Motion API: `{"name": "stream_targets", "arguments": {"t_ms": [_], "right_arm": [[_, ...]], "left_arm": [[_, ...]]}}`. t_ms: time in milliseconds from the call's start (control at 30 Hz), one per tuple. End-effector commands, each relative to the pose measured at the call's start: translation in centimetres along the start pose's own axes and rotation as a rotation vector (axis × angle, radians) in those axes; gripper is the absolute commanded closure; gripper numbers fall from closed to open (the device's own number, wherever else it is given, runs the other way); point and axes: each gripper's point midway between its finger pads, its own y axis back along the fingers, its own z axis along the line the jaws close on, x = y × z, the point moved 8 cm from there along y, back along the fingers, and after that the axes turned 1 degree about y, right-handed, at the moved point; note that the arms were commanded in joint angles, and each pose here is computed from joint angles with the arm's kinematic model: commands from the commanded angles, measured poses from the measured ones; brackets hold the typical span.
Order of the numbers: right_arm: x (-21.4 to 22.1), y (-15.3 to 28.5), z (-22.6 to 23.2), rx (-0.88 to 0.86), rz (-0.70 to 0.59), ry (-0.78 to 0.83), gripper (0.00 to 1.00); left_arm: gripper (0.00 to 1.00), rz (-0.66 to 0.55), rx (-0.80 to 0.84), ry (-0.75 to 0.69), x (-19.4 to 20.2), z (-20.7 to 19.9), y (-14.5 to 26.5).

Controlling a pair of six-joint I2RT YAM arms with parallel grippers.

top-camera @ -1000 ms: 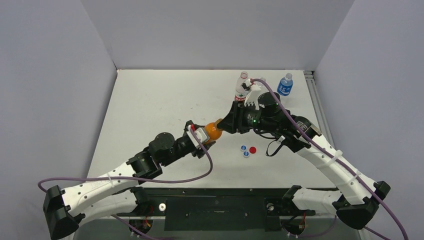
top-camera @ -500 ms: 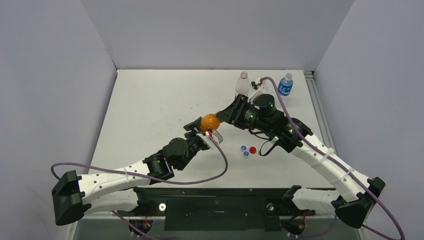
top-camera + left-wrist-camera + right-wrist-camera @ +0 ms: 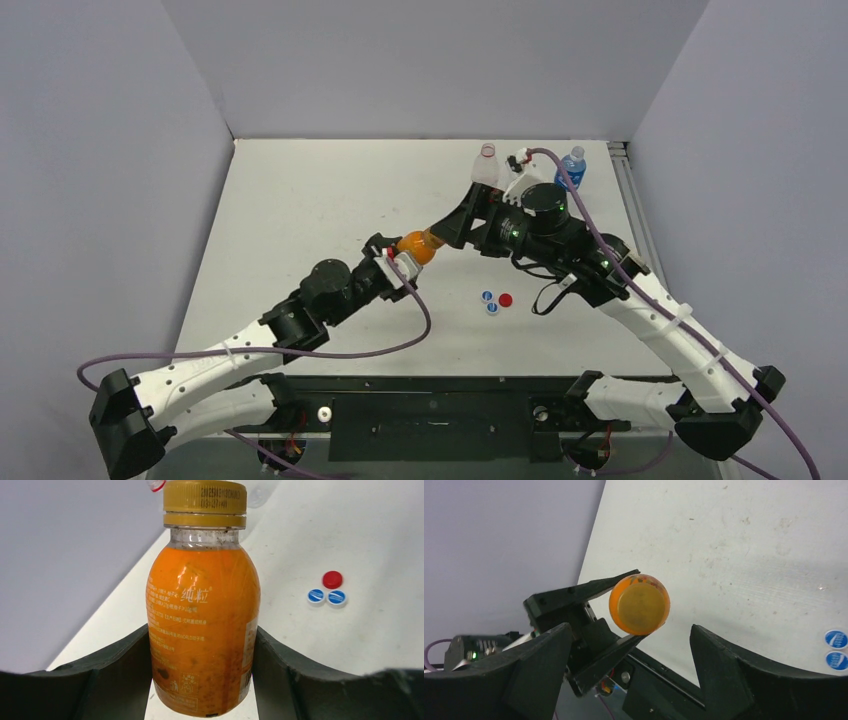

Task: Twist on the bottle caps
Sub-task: Screw the bottle cap onto the plastic bottle.

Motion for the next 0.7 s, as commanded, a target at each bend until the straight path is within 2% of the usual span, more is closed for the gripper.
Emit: {"name": "stream_targets", "arguments": {"t_ms": [0,267,533,667], "right_arm": [[-1.9,4.0,0.6,-0.076,-0.085,0.242,0.16],[0.3,5.1,-0.5,-0.232,0.106,0.545,0.19],[1.7,5.5,-0.6,-0.349,0.207,0.65,0.3],[2.7,5.4,-0.2,-0.404,0.268,0.677,0.33]], "left_arm": [[1.0,-0.063,0.249,0.166,-1.6,-0.3,0.8],[1.0,-0.075,0.523,0.307,-2.4,-1.8,2.4],[1.0,-0.086,0.729,0.473,-2.7,-3.1,3.7],[1.0,-0.085,0.76,0.507,-2.7,-3.2,3.7]]}}
